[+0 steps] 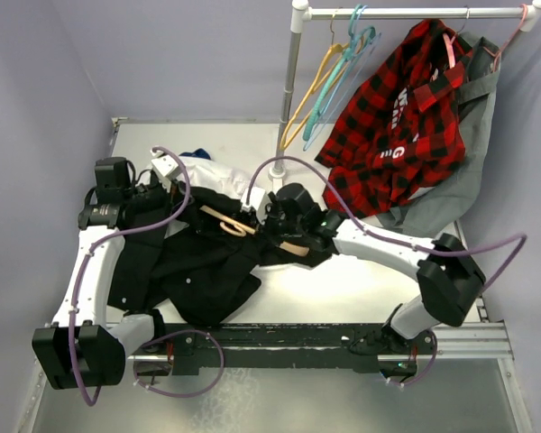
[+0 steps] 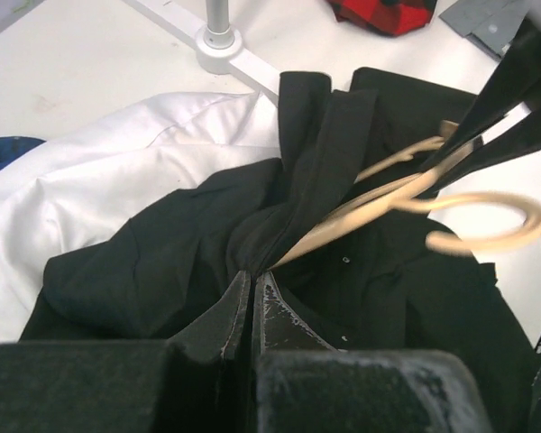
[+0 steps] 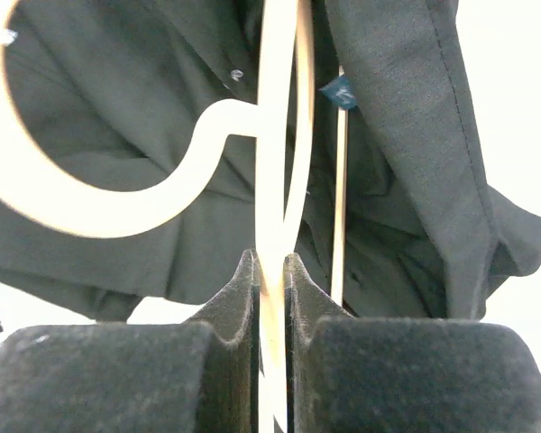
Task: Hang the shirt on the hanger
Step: Hang the shirt on the hanger.
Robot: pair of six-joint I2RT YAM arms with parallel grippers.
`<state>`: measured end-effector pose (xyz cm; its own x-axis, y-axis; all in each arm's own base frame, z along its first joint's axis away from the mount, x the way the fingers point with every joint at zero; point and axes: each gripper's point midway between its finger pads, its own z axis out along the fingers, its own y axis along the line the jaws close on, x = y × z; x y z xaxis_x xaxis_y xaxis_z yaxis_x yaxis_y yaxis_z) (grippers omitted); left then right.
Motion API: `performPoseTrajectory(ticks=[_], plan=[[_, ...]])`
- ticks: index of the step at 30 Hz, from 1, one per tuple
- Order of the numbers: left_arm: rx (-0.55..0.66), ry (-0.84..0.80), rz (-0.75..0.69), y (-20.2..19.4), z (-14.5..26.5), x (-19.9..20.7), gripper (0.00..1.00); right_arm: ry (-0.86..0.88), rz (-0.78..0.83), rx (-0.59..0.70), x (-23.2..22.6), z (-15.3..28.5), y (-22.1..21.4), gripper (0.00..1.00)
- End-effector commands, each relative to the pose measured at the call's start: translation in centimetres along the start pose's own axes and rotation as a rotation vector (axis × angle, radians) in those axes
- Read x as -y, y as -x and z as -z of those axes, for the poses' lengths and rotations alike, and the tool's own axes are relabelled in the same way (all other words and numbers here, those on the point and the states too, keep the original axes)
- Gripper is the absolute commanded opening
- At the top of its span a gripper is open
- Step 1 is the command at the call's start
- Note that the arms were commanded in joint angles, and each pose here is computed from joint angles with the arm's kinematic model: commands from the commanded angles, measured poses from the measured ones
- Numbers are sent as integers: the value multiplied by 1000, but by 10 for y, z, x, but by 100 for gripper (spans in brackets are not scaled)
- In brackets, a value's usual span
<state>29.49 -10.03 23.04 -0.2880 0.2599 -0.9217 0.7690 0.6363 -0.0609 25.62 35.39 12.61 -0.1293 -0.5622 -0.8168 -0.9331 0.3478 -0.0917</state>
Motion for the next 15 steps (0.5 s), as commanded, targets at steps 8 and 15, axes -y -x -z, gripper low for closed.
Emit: performPoseTrajectory(ticks=[8,15], plan=[[52,19,-163,37,5,-9,0,187,-226,105,-18,45,59,0],[54,-46,-126,46,-11,9,0,216,-214,127,-11,42,96,0]])
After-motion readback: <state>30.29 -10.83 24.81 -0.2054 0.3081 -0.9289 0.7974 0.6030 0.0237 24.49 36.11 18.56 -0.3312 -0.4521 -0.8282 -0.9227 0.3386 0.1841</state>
